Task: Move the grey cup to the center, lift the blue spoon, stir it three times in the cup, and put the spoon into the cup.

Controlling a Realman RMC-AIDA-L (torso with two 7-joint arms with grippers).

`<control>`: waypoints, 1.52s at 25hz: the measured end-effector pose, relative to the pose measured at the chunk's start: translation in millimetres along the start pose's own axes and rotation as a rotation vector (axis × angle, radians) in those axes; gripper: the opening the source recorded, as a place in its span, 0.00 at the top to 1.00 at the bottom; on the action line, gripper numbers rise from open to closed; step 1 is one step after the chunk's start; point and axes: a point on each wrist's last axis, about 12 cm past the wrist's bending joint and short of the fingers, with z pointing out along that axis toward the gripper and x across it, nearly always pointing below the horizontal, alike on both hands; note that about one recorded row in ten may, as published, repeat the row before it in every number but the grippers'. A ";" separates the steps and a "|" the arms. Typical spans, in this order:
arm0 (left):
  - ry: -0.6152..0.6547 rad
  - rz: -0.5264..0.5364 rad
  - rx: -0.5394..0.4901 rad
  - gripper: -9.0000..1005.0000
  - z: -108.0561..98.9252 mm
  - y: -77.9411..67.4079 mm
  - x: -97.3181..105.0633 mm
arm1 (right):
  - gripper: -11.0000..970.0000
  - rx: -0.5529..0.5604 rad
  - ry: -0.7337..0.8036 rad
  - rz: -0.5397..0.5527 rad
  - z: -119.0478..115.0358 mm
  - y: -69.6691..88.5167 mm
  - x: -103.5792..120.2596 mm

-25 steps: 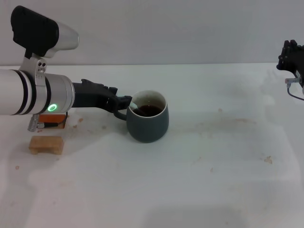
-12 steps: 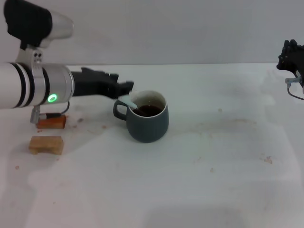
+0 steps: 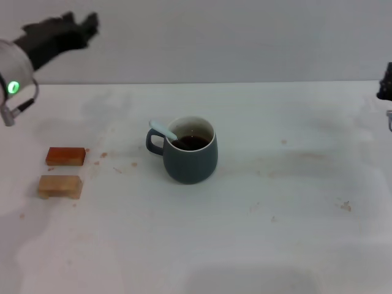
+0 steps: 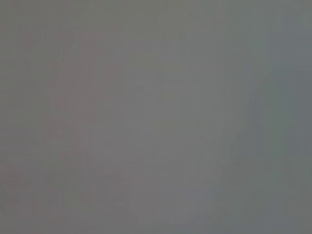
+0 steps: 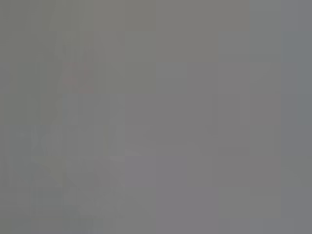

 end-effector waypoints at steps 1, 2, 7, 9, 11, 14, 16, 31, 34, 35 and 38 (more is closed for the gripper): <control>-0.011 -0.007 -0.021 0.55 -0.6 3.3 1.7 | 0.91 0.030 -0.004 0.010 -3.9 -8.8 3.1; -0.011 -0.007 -0.021 0.55 -0.6 3.3 1.7 | 0.91 0.030 -0.004 0.010 -3.9 -8.8 3.1; -0.053 -0.002 -0.221 0.55 -1.9 29.3 21.0 | 0.91 0.136 -0.008 0.050 -16.4 -38.2 12.6; -0.057 0.002 -0.293 0.55 -2.2 39.0 27.8 | 0.91 0.181 -0.007 0.064 -22.9 -51.5 17.1; -0.073 0.001 -0.382 0.55 -4.7 50.5 33.5 | 0.91 0.241 -0.011 0.087 -31.6 -67.6 21.9; -0.085 -0.002 -0.429 0.55 -6.0 56.1 36.3 | 0.91 0.271 -0.014 0.096 -36.4 -75.4 24.3; -0.097 -0.014 -0.494 0.55 -7.8 65.4 43.4 | 0.91 0.313 -0.018 0.092 -42.2 -84.8 26.7; -0.249 -0.119 -0.369 0.55 -17.8 77.8 70.6 | 0.91 0.357 -0.023 0.076 -44.9 -89.8 26.3; -0.256 -0.128 -0.296 0.55 -19.9 84.6 85.4 | 0.91 0.367 -0.022 0.082 -47.2 -91.8 27.6; -0.254 -0.125 -0.282 0.55 -20.7 86.1 89.8 | 0.91 0.369 -0.023 0.084 -47.9 -92.3 27.9; -0.227 -0.099 -0.277 0.55 -19.8 87.7 98.5 | 0.91 0.372 -0.027 0.090 -49.1 -92.7 27.9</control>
